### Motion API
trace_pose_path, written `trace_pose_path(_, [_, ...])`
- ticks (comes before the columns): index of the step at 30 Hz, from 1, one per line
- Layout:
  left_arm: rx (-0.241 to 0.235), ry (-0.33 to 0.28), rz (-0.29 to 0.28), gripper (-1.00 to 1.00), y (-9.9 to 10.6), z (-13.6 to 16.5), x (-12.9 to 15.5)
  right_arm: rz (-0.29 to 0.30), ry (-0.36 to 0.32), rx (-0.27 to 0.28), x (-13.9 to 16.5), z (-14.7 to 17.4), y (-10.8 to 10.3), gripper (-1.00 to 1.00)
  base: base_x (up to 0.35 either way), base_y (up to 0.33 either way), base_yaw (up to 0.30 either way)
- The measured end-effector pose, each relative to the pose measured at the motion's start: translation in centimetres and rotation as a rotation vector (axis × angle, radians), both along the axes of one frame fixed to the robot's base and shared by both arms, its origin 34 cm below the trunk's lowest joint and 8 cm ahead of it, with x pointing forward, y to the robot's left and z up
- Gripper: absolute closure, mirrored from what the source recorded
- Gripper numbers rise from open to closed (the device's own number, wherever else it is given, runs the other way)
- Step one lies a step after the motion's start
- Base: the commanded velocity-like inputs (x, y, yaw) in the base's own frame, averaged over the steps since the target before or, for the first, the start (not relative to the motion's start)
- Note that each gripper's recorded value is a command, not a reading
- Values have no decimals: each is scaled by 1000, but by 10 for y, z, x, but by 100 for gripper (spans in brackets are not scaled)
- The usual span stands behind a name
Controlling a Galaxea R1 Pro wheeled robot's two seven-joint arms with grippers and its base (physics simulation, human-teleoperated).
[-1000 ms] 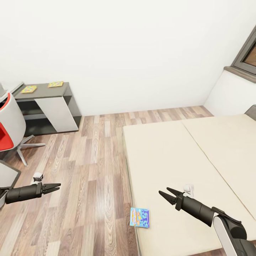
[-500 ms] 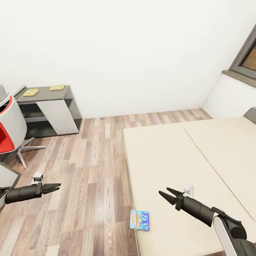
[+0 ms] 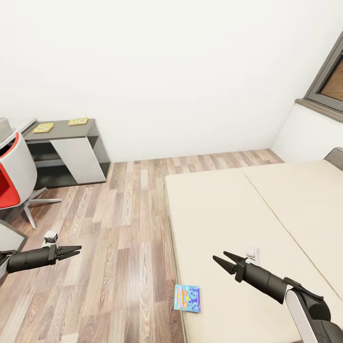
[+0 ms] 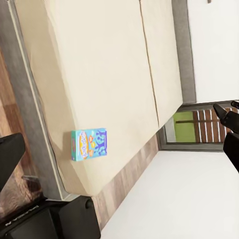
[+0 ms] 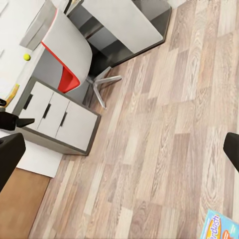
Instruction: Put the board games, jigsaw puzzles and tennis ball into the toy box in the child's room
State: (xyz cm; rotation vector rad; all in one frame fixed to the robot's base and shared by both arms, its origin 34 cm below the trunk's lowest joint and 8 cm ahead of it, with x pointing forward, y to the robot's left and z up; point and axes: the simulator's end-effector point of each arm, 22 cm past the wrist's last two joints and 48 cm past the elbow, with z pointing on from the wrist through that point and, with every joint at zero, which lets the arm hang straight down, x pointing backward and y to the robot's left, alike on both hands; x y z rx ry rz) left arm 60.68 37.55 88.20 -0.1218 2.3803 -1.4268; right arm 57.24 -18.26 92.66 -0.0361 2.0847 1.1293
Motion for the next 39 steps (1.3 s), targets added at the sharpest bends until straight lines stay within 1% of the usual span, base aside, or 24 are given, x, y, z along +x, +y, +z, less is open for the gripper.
trace_pose_path(39, [0,-64,0,-100,0,32,7,-2,-63,0,4,29,-1,-100,0,0,0])
